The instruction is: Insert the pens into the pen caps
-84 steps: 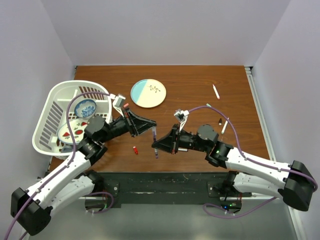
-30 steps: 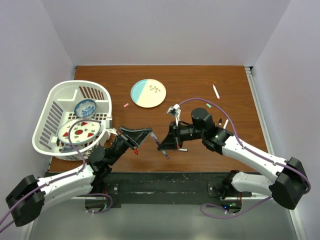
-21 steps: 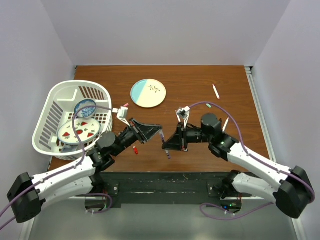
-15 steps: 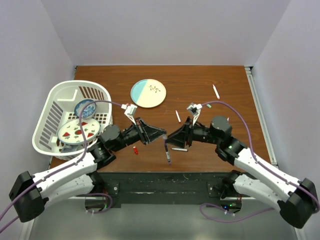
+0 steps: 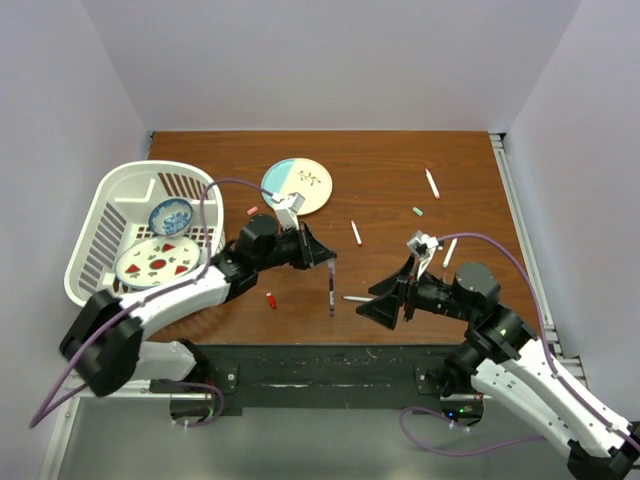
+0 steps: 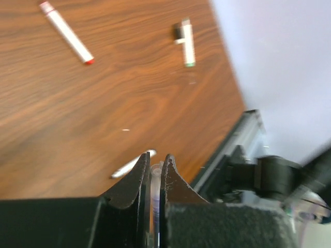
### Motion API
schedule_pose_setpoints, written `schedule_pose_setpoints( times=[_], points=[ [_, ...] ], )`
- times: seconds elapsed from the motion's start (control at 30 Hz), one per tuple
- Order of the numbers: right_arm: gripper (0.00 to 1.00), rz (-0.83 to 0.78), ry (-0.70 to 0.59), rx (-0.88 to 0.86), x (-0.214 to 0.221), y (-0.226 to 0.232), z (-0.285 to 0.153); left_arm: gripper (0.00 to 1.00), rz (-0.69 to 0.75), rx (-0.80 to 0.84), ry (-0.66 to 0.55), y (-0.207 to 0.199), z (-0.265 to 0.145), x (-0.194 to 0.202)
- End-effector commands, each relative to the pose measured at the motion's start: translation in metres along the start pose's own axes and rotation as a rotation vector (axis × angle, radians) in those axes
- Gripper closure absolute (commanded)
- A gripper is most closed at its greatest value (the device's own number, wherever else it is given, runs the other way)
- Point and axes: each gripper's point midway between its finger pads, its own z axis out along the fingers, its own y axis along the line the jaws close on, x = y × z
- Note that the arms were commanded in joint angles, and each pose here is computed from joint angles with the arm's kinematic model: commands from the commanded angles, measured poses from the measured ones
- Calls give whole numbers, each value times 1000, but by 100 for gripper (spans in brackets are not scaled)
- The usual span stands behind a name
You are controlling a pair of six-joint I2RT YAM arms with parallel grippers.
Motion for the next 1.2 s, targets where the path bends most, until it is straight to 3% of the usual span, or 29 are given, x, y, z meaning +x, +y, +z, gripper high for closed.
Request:
schedule_pose_setpoints(
  times=[0.0,0.2,0.33,0.43,0.63,0.97,1.03,1.17],
  points=[
    [12,40,-11,97,-4,-11,-6,100,47,-109,2,29,26,-15],
    [12,52,-7,202,2,-30,-11,100,51,-334,47,88,45,-8],
    [12,57,-10,220,4,-33,-12,100,25,-401,81,118,51,3],
    [12,53,-14,237,2,-36,-12,95,-10,-457,126,140,54,14],
    [12,50,-10,296,1,-46,-14,69,-18,-484,156,146,50,15],
    [14,110,-26,460,0,-80,-6,40,117,-460,8,85,-1,-59],
    [14,112,-25,520,-5,-93,0,15,158,-443,-16,69,-20,-67],
    [18,12,-12,742,-30,-133,5,5,210,-408,-40,52,-52,-66]
  ],
)
